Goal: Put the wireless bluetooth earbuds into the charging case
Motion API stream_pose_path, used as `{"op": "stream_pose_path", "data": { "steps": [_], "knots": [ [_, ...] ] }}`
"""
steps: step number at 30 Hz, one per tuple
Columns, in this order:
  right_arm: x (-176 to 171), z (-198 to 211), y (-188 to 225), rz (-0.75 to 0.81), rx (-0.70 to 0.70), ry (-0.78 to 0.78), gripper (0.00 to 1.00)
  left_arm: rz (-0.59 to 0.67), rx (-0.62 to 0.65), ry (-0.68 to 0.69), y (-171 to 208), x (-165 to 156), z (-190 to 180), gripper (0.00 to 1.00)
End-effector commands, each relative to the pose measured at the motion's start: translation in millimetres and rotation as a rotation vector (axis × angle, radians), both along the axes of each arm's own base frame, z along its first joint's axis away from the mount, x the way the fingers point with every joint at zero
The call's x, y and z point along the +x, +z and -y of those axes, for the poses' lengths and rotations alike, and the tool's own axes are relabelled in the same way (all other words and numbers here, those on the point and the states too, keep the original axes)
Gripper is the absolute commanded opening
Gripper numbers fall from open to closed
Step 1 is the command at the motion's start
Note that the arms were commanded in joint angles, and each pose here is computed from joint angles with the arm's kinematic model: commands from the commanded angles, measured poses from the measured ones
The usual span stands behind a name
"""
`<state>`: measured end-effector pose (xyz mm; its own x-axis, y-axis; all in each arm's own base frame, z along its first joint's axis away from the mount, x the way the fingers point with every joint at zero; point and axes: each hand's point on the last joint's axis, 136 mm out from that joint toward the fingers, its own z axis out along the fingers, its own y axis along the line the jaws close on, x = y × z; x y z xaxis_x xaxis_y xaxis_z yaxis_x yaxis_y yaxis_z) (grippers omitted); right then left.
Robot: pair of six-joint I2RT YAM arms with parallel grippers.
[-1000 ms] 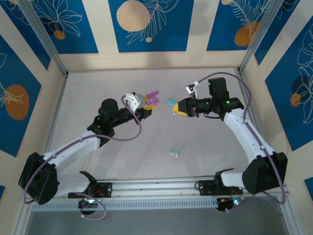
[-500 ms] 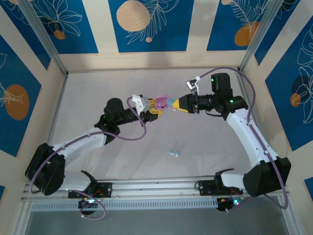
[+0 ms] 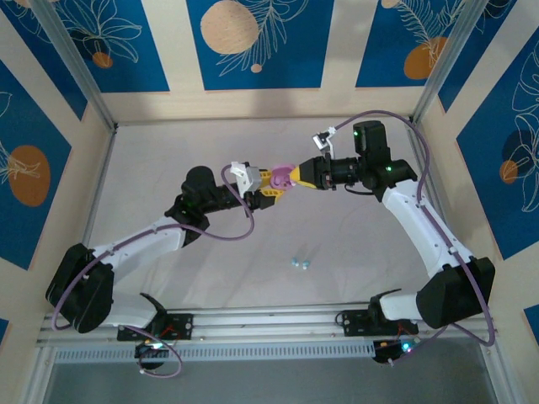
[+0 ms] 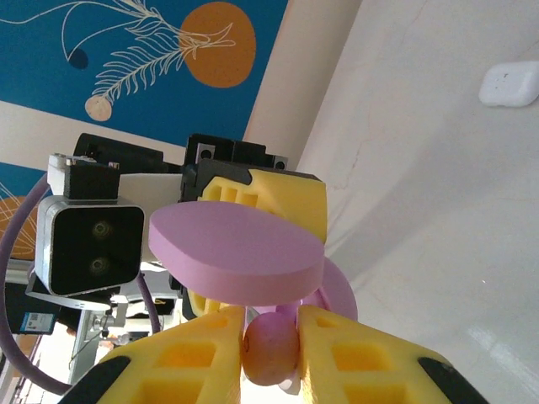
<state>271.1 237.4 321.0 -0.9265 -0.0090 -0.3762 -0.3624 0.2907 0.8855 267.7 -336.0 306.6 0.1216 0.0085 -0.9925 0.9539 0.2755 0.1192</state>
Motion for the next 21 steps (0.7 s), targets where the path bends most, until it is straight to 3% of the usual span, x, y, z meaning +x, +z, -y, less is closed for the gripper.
{"op": "stream_pose_path", "data": {
  "steps": [1,21],
  "knots": [
    [5,-3,11,0.029,0.011,-0.003,0.21,0.031,-0.037,-0.062,21,-11,8,0.25],
    [8,-12,1,0.026,-0.014,-0.002,0.22,0.018,-0.077,-0.077,29,-12,9,0.24]
  ]
}}
